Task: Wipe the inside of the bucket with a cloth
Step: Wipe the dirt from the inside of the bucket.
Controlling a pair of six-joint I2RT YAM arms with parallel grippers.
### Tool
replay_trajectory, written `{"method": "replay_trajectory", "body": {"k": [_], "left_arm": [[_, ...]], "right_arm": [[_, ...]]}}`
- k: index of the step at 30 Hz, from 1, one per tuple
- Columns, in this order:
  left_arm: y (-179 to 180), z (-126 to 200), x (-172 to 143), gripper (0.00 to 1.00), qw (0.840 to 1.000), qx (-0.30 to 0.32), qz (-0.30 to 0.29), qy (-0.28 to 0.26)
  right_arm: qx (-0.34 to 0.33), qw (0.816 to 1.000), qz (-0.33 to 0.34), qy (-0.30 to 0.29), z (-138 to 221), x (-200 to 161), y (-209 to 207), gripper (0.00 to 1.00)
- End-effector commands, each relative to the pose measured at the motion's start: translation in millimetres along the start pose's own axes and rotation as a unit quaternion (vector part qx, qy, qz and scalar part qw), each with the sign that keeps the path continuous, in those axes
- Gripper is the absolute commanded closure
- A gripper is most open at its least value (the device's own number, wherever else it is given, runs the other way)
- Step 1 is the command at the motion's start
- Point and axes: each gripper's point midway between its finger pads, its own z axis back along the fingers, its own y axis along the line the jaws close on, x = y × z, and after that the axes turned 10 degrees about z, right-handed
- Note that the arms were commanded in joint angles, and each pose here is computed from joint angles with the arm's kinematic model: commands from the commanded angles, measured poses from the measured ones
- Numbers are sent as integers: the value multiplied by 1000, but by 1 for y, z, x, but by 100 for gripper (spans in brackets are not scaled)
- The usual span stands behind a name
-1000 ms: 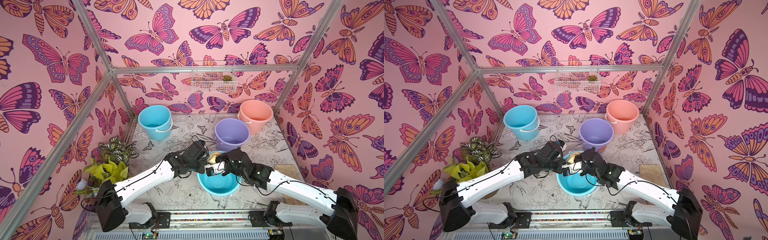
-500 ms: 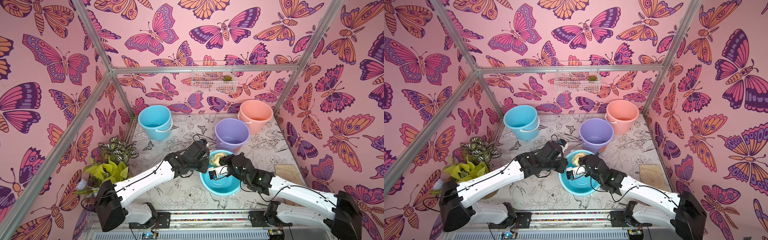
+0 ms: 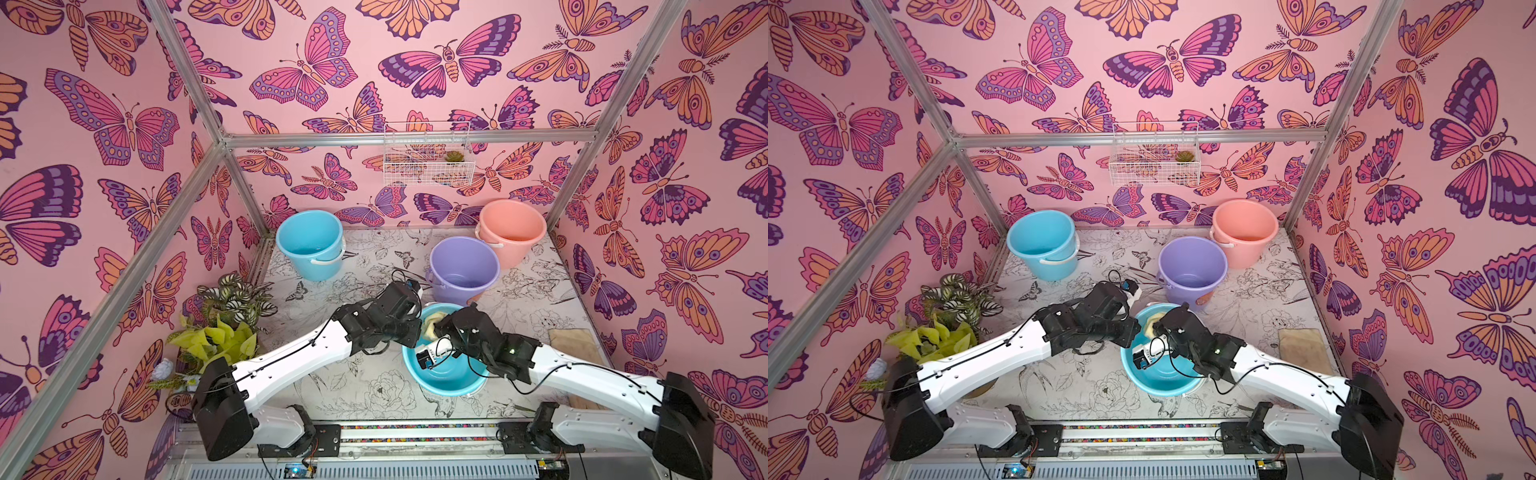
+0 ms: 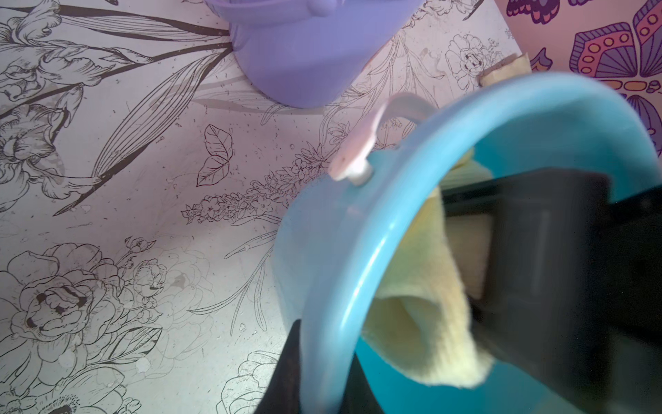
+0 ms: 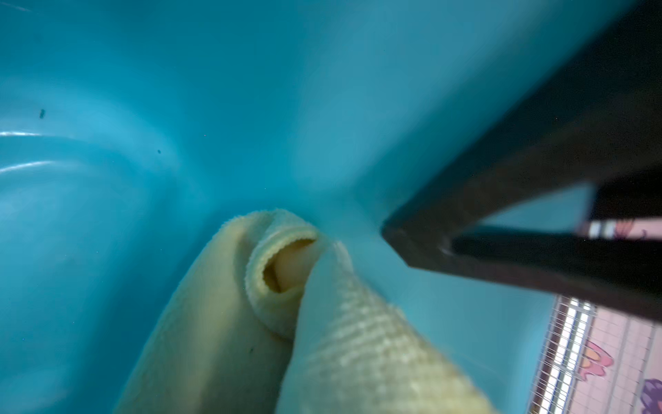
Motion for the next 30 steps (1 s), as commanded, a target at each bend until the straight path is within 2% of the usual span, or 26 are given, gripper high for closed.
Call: {"method": "replay_trajectory", "body": {"k": [1,7,13,23,30], "left_arm": [[-24,6,-9,100,998,-46,-27,26],[-26,8,-8,100,998,-51,-32,24],[-26,10,-6,100,998,-51,-31,20],[-24,10,-5,100,998,-43,-31,17],[-24,9,-5,100,998,-43,-32,18]], "right_arm": [[43,999,-18,-8,-12,4,11,100],[111,992,-58,-29,-41,21,51,100],[169,979,-102,-44,-49,32,81,100],[129,982,-130,-53,-13,26,54,100],[76,982,-141,-104,24,33,26,100]]}}
